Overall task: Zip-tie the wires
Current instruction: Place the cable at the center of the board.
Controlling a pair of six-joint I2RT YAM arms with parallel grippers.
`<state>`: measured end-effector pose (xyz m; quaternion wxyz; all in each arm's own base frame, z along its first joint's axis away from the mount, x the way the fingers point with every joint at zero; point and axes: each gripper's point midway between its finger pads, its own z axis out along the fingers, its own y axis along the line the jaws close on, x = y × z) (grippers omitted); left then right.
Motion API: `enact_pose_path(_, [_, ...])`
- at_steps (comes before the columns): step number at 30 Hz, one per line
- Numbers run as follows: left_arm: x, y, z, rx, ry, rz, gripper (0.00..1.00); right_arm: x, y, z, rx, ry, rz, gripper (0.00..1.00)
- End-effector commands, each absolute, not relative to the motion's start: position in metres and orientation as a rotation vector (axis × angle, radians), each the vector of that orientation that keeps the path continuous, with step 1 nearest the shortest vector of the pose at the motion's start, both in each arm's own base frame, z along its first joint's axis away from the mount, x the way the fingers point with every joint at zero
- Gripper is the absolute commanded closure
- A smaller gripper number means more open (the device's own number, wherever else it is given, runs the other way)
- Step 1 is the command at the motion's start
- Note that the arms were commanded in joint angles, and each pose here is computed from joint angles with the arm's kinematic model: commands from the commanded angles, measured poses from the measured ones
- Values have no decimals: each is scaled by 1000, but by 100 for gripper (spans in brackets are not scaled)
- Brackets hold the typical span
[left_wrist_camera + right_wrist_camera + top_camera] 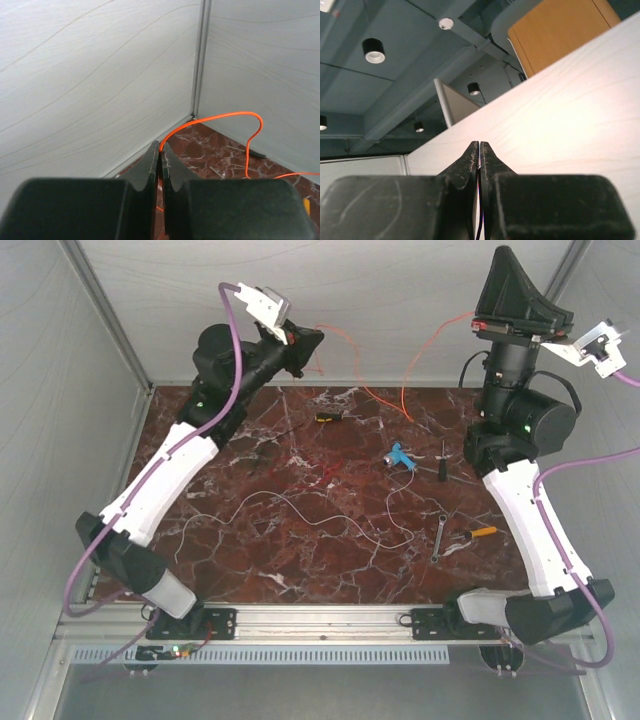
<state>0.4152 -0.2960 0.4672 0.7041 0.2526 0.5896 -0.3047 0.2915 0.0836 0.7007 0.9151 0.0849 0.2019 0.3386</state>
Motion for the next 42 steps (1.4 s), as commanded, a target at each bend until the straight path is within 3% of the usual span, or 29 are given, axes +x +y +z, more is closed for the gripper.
enact_pose_path(1, [401,-259,484,578,1319,-485,100,281,62,686,257,418,706,100])
enact_pose_path(8, [374,-201,448,636,1472,-202,100,293,55,630,341,628,727,100])
enact_pose_path(19, [332,-84,424,486,1606,320,100,312,117,525,239,991,983,100])
enact_pose_path(34, [324,-5,295,436,1820,566,100,313,229,421,73,1296,1071,100])
enact_pose_path(42, [321,-15,242,469,1882,470,100,322,218,339,124,1460,909,100])
